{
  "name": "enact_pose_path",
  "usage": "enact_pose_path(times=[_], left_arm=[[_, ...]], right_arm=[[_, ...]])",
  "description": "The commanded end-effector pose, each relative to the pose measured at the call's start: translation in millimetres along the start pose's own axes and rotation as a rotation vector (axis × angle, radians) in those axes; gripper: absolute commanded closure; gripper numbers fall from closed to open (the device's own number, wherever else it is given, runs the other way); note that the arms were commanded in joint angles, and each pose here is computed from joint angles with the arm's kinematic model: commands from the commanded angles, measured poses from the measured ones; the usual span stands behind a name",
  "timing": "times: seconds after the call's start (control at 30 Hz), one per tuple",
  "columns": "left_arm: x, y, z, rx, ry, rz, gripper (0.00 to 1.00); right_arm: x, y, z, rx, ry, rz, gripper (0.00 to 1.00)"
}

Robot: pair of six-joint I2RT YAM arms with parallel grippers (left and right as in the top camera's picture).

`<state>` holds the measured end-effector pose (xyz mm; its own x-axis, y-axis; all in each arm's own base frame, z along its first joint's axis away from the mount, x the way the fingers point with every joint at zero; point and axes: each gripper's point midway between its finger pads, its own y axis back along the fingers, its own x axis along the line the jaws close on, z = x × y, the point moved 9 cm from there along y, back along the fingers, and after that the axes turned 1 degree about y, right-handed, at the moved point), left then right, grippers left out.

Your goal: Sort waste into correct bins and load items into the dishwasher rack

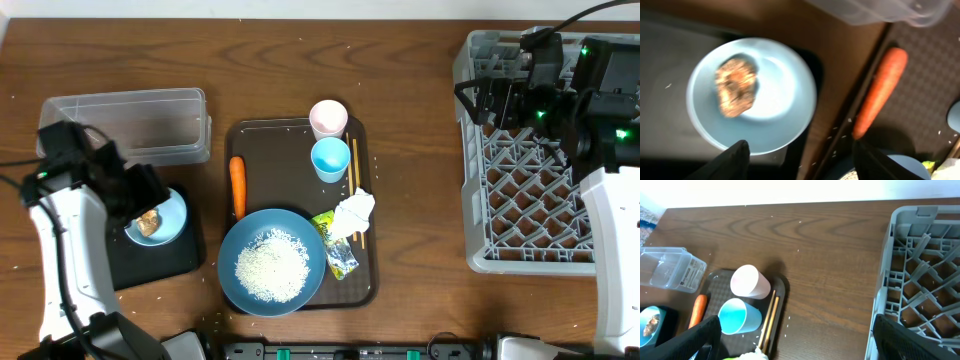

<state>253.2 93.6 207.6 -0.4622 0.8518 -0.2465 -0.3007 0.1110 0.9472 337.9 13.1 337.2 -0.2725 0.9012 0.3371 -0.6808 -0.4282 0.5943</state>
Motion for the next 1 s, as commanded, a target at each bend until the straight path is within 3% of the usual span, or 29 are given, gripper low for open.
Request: enact_pose_path(times=[0.0, 0.17, 0.47, 0.63, 0.83, 0.97], left_arm=[[-10.1, -7.1, -3.1, 0.016, -0.076, 0.001, 0.32], [-14.5, -16.0, -2.1, 0.041, -0.094, 0.0, 0.32], [-5.5, -44.6, -17.9, 0.271, -0.034, 0.03, 0.41], [-5.1, -45.5, -18.2, 0.277, -0.139, 0.017, 0.41], [10.2, -44.9, -13.8, 0.254, -0.193, 0.202, 0.41], [10.7, -45.3, -11.6, 0.24, -0.196, 0.211, 0.41]], right_arm=[[3.3, -0.3, 4.2, -0.003, -0.005, 0.009, 0.09], [2.7, -0.3, 4.2, -0.003, -0.005, 0.003, 0.09], [2.2, -0.3, 3.6, 0.0, 0.046, -0.004, 0.07], [0.6, -0.3, 3.6, 0.0, 0.045, -0.023, 0.07], [0.5, -0.4, 3.6, 0.0, 0.045, -0.023, 0.06], [-0.8, -2.7, 3.0, 0.007, 0.042, -0.024, 0.05]])
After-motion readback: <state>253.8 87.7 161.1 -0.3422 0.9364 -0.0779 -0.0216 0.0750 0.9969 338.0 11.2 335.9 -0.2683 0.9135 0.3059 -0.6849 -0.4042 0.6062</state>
